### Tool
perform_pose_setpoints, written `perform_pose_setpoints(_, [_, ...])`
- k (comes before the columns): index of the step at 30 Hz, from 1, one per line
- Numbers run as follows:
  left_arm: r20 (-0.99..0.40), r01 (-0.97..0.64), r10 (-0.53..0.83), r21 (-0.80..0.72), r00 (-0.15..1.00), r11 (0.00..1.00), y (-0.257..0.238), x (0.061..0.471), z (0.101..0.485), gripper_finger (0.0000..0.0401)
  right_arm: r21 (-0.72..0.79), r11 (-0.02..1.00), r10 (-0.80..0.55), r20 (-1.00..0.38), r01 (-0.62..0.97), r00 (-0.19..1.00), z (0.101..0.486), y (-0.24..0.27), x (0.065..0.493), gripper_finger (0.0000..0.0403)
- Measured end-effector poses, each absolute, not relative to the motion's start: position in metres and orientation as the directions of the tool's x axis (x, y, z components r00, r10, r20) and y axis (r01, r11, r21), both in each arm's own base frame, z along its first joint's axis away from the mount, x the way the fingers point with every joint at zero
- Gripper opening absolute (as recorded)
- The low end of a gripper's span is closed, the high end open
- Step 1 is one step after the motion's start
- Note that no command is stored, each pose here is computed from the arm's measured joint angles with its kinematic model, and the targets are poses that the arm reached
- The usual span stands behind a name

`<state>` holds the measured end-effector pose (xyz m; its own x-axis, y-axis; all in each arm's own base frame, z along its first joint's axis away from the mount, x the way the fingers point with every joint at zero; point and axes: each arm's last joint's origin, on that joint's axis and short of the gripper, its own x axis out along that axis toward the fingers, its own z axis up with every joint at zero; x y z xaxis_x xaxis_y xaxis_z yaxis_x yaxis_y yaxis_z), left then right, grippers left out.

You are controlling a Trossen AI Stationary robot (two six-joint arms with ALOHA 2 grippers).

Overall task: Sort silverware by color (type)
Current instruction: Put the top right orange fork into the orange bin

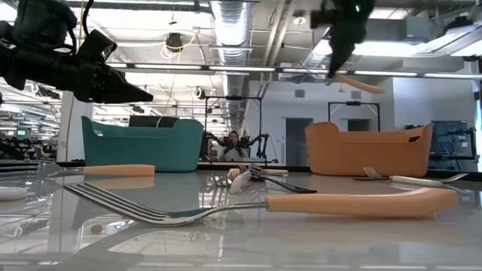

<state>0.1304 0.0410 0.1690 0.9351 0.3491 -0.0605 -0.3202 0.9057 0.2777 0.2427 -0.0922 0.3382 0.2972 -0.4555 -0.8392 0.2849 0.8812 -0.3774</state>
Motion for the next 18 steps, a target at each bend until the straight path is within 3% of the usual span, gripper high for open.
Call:
perform_pose_setpoints(4, [-0.050, -0.333, 0.358, 0.267, 0.932, 0.904, 0.041, 0.130, 0.170, 0.0000, -0.400, 0.887, -0.444, -0.875, 0.229, 0.191, 0.322, -0.137, 0.225, 0.0048])
perform_pose_setpoints(9, [-0.049, -0.393, 0.410, 0.205, 0.911, 0.896, 0.043, 0.130, 0.170, 0.0000, -0.319, 0.927, -0.353, -0.920, 0.196, 0.171, 0.303, -0.183, 0.215, 0.0048])
perform_pose_setpoints(18, [-0.038, -0.492, 0.495, 0.056, 0.868, 0.869, 0.045, 0.128, 0.171, 0.0000, -0.242, 0.960, -0.247, -0.969, 0.139, 0.018, 0.264, -0.223, 0.206, 0.0048])
